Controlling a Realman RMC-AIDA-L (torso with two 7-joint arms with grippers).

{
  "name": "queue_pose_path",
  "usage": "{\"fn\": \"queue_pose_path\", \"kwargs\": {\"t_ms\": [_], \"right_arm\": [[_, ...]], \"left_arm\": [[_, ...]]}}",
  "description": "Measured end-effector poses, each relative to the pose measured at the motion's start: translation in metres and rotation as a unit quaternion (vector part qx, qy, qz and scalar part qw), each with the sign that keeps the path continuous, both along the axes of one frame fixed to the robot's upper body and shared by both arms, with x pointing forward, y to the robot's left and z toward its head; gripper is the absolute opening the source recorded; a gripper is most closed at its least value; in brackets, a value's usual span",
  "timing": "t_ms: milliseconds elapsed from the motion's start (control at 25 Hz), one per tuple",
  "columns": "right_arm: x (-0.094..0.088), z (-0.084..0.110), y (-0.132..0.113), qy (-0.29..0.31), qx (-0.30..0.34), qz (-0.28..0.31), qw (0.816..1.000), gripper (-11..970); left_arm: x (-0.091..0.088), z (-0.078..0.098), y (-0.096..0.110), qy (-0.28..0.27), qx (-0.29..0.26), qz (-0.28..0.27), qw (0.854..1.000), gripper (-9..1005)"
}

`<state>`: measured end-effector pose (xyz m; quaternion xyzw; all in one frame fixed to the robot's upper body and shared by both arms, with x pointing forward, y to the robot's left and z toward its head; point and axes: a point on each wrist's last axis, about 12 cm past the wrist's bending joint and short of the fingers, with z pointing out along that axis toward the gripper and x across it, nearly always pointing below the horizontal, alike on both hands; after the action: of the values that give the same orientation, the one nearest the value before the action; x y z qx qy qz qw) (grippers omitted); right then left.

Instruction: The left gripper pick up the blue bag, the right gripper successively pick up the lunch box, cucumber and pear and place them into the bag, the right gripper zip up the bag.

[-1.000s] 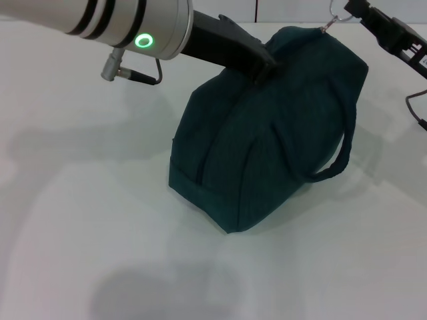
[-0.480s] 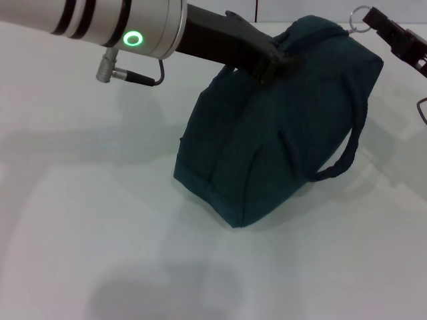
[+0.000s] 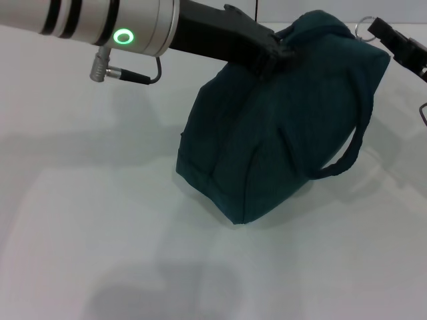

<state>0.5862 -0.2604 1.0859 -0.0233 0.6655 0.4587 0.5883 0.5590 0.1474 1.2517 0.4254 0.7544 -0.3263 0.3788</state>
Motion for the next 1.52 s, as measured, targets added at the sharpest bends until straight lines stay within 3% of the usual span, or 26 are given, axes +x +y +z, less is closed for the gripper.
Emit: {"fn": "queue_pose_path", "kwargs": {"t_ms": [960, 1400, 1480, 1520], "right_arm": [[0.002, -0.009, -0.003, 0.028, -0.024, -0.020, 0.999, 42], [-0.008, -0.007, -0.010, -0.007, -0.016, -0.025, 1.000, 48], [-0.012, -0.008, -0.015, -0.013, -0.013, -0.033, 0.999, 252], [-0.015, -0.010, -0.018, -0.015, -0.013, -0.038, 0.999, 293]], "left_arm": [[0.000, 0.002, 0.004, -0.006, -0.025, -0.003, 1.000, 57], [0.010, -0.014, 0.009, 0.002, -0.029, 0.017, 0.999, 58], [0.012, -0.018, 0.010, 0.004, -0.029, 0.020, 0.999, 58], [0.013, -0.021, 0.010, 0.007, -0.029, 0.022, 0.999, 58]]}}
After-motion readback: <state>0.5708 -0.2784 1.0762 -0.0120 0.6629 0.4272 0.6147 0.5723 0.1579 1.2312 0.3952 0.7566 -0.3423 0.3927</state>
